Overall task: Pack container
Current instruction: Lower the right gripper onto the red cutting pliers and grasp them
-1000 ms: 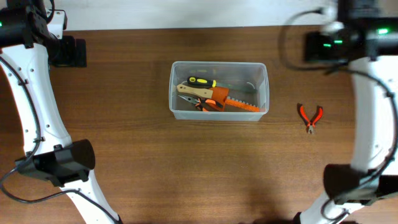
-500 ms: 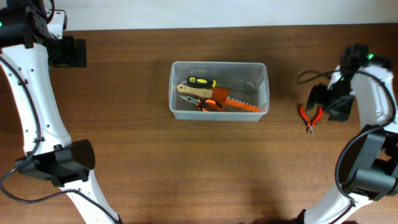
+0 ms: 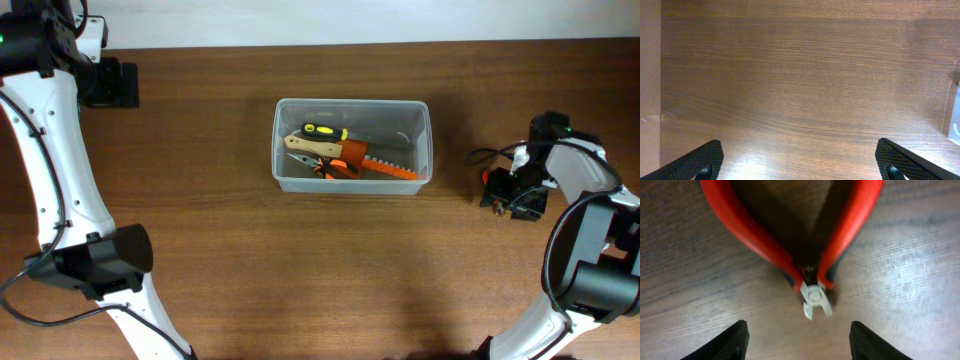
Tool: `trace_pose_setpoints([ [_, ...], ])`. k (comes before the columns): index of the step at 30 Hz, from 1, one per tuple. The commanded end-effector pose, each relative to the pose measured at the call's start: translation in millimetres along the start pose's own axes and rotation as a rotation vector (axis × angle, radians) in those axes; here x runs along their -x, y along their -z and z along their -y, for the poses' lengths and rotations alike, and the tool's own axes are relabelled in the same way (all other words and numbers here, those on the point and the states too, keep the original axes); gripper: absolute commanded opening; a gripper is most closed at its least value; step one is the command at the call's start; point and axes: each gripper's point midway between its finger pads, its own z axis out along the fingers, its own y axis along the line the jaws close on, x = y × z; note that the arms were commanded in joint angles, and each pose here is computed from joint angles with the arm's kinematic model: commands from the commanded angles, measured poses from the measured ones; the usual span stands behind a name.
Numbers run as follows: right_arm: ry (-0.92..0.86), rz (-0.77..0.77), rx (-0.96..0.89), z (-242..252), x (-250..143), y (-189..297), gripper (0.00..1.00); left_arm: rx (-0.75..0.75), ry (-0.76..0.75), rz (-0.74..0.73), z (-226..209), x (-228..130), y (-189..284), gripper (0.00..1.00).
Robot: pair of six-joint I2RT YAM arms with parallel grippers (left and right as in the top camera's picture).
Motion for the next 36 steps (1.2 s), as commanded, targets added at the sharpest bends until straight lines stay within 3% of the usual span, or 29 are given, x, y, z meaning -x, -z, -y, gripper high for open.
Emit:
trace_pose_setpoints([
  [1, 0.099, 0.019, 0.037, -5, 2, -3, 0.64, -0.007, 0.018, 0.009, -1, 1, 3, 0.99],
  [3, 0.141, 0.033, 0.048, -7, 5, -3, 0.64, -0.007, 0.018, 0.009, -1, 1, 3, 0.99],
  [8, 0.193, 0.071, 0.047, -7, 15, -5, 0.77, -0.007, 0.018, 0.009, -1, 1, 3, 0.99],
  [13, 0.185, 0.021, 0.049, -6, 11, -24, 0.76, -0.007, 0.018, 0.009, -1, 1, 3, 0.99],
  [19, 0.183, 0.005, 0.049, -5, 10, -31, 0.61, -0.007, 0.018, 0.009, -1, 1, 3, 0.99],
  [23, 0.179, 0.003, 0.049, -5, 10, -31, 0.44, -0.007, 0.018, 0.009, -1, 1, 3, 0.99],
  [26, 0.176, 0.003, 0.049, -5, 10, -31, 0.36, -0.007, 0.018, 0.009, -1, 1, 3, 0.99],
  [36, 0.174, -0.008, 0.049, -5, 7, -31, 0.22, -0.007, 0.018, 0.009, -1, 1, 3, 0.99],
])
